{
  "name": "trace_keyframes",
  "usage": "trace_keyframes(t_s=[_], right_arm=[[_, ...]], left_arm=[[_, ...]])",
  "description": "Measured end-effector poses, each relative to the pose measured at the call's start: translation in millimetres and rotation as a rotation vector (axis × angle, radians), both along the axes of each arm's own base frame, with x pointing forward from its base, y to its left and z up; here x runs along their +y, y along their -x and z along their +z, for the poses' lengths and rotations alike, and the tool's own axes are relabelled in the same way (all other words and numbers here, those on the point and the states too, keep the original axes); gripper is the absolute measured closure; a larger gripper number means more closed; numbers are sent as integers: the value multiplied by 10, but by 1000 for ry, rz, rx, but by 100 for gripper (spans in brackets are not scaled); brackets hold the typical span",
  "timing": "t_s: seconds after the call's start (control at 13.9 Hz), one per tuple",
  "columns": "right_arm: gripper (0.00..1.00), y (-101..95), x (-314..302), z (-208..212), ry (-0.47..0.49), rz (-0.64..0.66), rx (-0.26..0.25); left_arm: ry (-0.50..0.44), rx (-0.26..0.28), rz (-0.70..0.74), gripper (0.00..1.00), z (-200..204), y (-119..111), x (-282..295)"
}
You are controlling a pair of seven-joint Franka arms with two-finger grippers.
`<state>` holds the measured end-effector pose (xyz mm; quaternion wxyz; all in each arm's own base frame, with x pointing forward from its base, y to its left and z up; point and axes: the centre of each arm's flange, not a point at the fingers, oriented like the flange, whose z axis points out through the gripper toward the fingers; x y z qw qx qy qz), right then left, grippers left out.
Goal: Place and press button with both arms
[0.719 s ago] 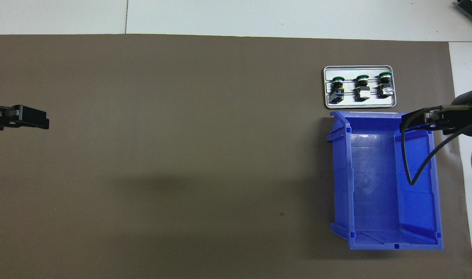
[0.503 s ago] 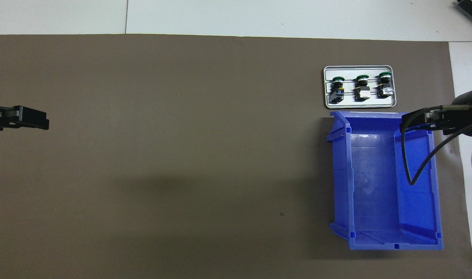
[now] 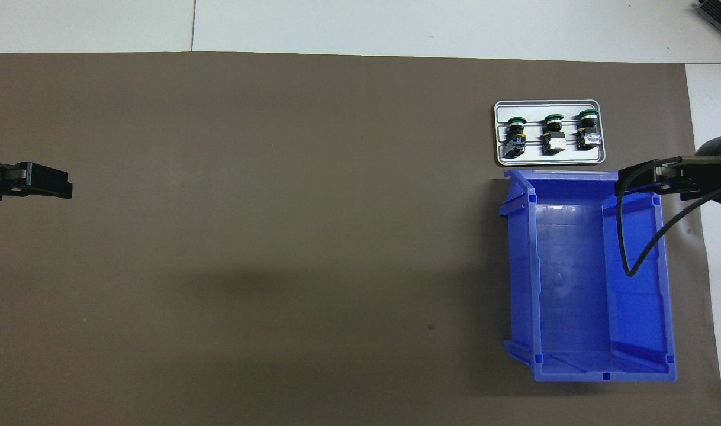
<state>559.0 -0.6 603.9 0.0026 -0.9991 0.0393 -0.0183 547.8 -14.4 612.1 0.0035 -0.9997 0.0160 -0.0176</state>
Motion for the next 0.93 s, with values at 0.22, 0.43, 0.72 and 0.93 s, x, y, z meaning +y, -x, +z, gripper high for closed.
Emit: trace_keyframes(t_s=[0.22, 0.43, 0.72, 0.93], right_arm=[[1, -150, -104, -119, 1, -18, -41], [1, -496, -135, -564, 3, -23, -67], [1, -1044, -153, -1178, 6, -25, -83], [1, -1365, -162, -1629, 8, -23, -126]], left_arm=[[-1, 0, 2, 0, -1, 0, 13], [-1, 0, 2, 0, -1, 0, 13], [-1, 0, 2, 0, -1, 0, 13], [-1, 0, 2, 0, -1, 0, 13]])
